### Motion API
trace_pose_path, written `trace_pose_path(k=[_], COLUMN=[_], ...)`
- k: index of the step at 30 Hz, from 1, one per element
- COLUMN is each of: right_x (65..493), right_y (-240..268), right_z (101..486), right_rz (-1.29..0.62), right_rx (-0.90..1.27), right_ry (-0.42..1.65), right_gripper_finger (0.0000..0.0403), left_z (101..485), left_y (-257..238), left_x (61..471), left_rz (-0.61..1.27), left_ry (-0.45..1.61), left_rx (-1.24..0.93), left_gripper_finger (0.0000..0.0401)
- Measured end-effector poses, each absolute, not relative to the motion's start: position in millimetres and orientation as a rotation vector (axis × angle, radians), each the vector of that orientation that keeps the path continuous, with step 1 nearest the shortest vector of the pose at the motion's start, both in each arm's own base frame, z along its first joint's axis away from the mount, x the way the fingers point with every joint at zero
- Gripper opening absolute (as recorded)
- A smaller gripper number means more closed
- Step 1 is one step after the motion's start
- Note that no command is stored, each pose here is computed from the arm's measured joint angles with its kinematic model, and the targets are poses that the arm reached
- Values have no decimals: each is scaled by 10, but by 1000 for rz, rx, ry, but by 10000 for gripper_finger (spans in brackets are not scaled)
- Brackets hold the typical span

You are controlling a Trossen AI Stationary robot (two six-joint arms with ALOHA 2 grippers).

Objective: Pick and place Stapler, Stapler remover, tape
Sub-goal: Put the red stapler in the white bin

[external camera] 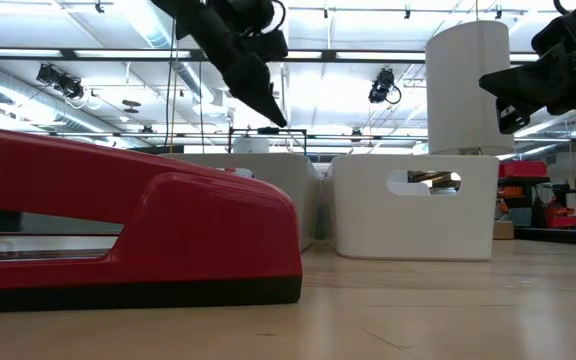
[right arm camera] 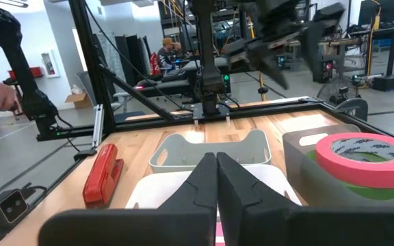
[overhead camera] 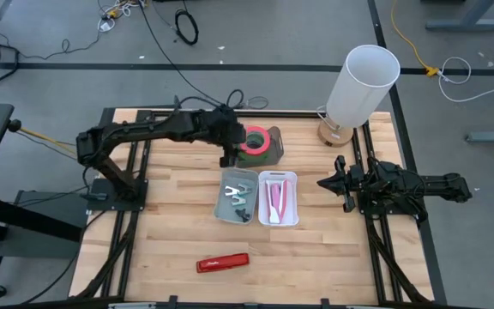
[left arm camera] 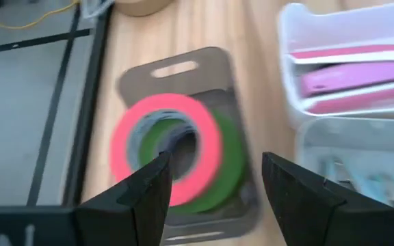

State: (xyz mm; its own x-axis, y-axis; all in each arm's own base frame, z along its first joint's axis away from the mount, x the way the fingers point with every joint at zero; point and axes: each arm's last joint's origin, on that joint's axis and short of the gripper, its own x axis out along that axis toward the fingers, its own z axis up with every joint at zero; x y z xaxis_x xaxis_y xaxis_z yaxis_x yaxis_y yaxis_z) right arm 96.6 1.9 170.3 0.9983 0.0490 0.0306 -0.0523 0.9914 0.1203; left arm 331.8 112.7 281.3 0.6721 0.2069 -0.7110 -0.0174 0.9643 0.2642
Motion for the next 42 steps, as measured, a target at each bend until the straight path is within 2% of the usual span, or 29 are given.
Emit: trace_pose_path(k=[15,30,42], right_x=[966,966,966], right_y=[19,19,19], right_z=[1703,1703,1703], right_rz=[51,51,51], right_rx=[121,121,121], right_ry=[-28,-27,-27], right_gripper_finger=[4,4,4], left_z=[2817,3069,3101], left_y=[466,-186,-742], left_x=[3337,3069,2913], left_rz=[-28,-87,-182], left_ry=[894,899,927], left_rx=[220,105,16], left_gripper_finger=[227,227,227])
